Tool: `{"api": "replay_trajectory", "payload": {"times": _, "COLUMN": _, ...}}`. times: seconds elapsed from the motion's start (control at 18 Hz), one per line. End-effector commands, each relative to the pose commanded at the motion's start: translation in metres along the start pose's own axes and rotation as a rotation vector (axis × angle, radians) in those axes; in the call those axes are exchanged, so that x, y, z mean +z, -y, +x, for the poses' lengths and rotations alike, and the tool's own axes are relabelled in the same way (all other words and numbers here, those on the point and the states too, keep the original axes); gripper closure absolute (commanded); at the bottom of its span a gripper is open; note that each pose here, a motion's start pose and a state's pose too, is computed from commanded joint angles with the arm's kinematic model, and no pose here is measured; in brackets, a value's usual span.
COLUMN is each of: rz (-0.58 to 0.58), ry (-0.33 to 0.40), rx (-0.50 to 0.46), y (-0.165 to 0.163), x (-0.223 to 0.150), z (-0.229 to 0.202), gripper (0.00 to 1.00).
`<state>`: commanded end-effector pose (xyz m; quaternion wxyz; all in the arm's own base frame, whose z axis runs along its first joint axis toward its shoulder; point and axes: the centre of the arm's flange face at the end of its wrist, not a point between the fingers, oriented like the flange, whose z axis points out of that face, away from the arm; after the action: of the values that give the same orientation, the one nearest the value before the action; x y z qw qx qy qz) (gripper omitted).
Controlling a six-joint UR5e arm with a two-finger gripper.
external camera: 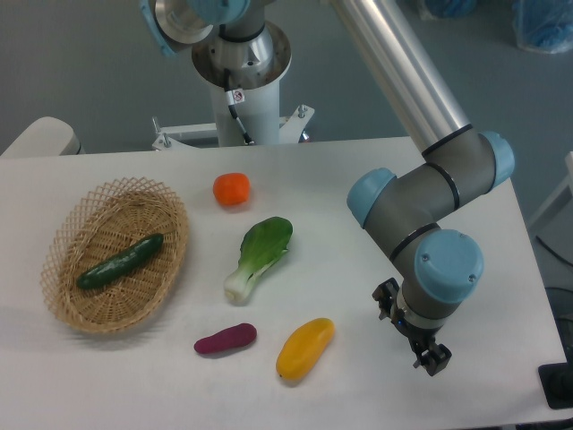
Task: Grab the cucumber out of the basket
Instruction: 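Move the gripper over the wicker basket above the green cucumber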
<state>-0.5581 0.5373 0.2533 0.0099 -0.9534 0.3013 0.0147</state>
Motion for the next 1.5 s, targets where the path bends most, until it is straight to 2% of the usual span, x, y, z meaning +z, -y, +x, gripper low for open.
{"api": "replay_trajectory", "payload": {"times": 0.17, "rz": 0.0, "ry": -0.003, "rx": 0.001, "y": 0.002, "x": 0.0, "z": 0.002, "gripper": 0.0}}
{"api": "replay_trajectory", "payload": {"times": 0.39, "rz": -0.004, "ry": -0.008, "rx": 0.002, "y": 0.023, "x": 0.0, "z": 0.009, "gripper": 0.0}}
{"api": "replay_trajectory", "payload": {"times": 0.78, "rz": 0.027, "ry": -0.031, "rx": -0.194, "y": 0.062, "x": -0.005, "z": 0.035, "gripper": 0.0}}
{"api": "replay_trajectory", "payload": {"times": 0.89, "rz": 0.032, "ry": -0.04, "rx": -0.231, "y": 0.082, "x": -0.016, "z": 0.06, "gripper": 0.0}}
{"api": "replay_trajectory", "payload": {"times": 1.17, "rz": 0.058, "ry": -0.072, "rx": -0.226, "y": 0.139, "x": -0.043, "z": 0.138, "gripper": 0.0}}
{"api": "replay_trajectory", "payload": {"times": 1.33, "rz": 0.097, "ry": -0.084, "rx": -0.272, "y": 0.187, "x": -0.059, "z": 0.176, "gripper": 0.0}}
{"api": "replay_trajectory", "payload": {"times": 1.5, "rz": 0.1, "ry": -0.079, "rx": -0.268, "y": 0.241, "x": -0.072, "z": 0.213, "gripper": 0.0}}
